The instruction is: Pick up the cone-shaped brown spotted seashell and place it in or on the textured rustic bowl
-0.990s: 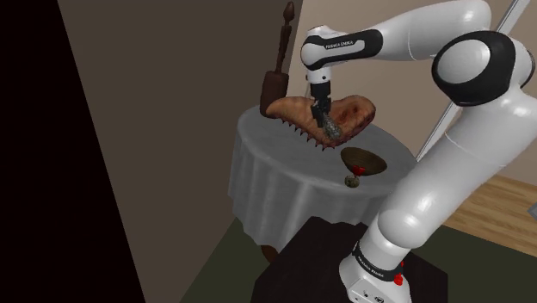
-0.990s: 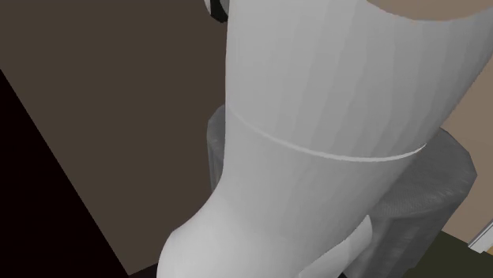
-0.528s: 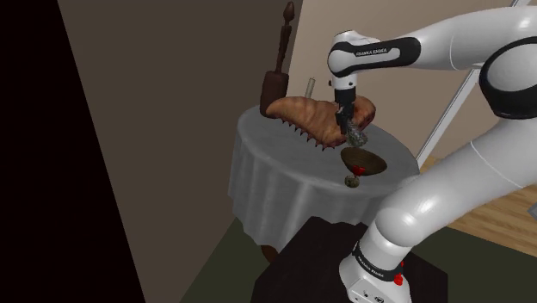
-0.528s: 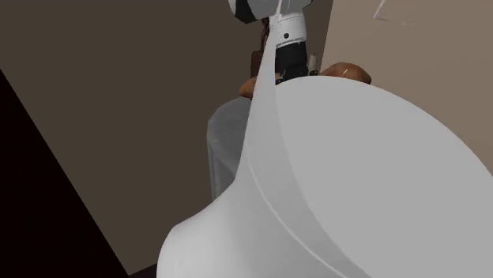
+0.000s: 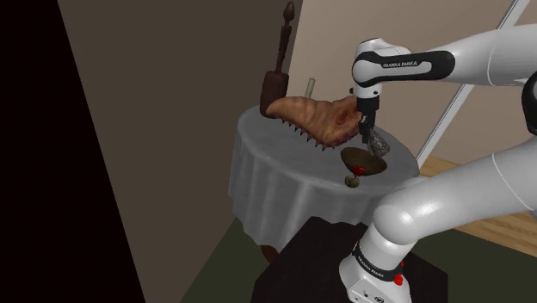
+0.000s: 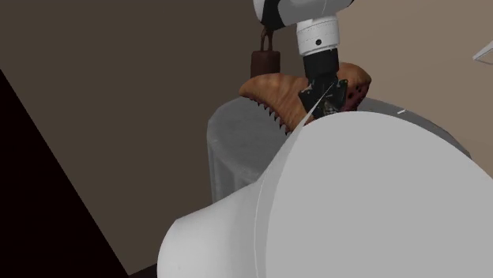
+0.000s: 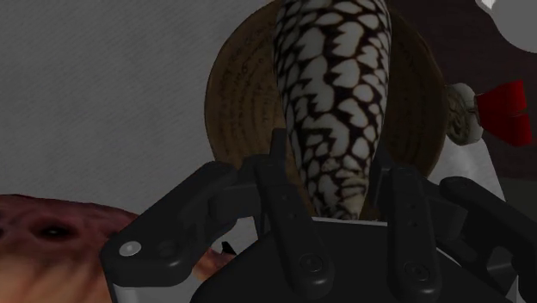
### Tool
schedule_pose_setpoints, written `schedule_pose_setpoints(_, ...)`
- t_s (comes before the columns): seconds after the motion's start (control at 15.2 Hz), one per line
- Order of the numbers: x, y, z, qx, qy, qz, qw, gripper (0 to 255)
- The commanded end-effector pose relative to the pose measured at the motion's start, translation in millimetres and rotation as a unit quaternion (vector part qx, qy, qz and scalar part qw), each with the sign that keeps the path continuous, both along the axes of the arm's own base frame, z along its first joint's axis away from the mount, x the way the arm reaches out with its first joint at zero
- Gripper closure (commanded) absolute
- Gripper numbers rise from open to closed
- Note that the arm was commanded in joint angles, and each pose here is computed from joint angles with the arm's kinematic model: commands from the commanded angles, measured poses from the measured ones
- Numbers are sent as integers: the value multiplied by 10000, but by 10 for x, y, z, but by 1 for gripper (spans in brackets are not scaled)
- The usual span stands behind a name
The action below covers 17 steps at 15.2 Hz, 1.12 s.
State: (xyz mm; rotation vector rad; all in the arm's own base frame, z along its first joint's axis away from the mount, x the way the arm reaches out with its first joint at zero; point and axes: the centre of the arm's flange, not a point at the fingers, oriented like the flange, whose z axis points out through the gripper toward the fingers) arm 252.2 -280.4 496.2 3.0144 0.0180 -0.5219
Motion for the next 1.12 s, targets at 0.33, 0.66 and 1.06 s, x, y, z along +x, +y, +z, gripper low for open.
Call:
schedule_pose_setpoints(0.33, -29, -12, -344, -1, 0, 4, 10000, 255)
schedule_pose_setpoints(0.66, -29, -12, -633, -1, 0, 4, 10000, 255)
schedule_pose_setpoints(1.06, -29, -12, -633, -1, 0, 4, 10000, 255)
